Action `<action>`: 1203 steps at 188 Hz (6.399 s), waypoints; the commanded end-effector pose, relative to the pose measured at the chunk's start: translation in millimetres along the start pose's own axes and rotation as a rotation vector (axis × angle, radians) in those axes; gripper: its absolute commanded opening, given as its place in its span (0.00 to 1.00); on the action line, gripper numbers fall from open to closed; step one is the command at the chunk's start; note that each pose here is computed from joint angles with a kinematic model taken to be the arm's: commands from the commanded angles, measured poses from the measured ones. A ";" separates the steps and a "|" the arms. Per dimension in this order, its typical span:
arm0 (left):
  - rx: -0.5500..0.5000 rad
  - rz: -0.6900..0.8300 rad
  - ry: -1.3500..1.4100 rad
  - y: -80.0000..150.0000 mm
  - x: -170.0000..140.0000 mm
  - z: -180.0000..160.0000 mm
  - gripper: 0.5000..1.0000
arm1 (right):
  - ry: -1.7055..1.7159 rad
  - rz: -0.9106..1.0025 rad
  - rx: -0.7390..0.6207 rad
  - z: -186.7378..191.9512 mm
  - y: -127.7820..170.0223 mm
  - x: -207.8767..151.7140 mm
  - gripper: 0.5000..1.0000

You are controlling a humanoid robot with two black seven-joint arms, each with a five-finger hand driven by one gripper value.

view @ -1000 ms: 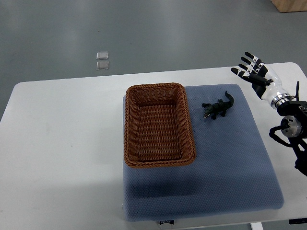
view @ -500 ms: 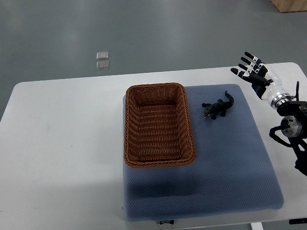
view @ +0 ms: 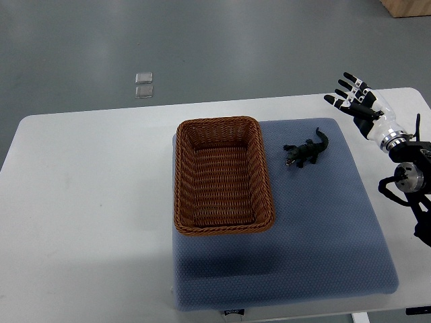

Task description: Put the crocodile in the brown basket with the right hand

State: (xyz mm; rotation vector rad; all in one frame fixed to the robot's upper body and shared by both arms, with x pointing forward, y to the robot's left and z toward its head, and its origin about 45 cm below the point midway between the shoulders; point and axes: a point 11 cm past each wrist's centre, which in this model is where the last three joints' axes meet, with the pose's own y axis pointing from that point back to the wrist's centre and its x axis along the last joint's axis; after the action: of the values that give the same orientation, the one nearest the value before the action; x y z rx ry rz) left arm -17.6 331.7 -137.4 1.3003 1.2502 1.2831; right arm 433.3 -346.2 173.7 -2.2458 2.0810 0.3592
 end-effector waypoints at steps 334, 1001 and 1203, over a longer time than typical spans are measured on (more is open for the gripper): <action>0.000 0.000 0.000 0.0 -0.1 0.0 1.00 | 0.748 -0.256 -0.067 -21.8 3.6 -11.1 0.86; 0.000 0.000 0.000 0.0 -0.1 0.0 1.00 | 1.759 -0.529 -0.039 2.0 -0.5 -37.0 0.00; 0.000 0.000 0.001 0.0 -0.1 0.0 1.00 | 1.636 -0.891 0.390 -0.3 9.1 -226.7 0.00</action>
State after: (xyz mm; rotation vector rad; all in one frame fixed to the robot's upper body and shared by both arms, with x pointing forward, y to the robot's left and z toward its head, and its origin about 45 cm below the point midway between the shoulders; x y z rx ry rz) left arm -17.6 331.8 -137.4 1.3003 1.2504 1.2836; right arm 418.7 -125.6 239.2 -2.8991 0.6397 -2.2378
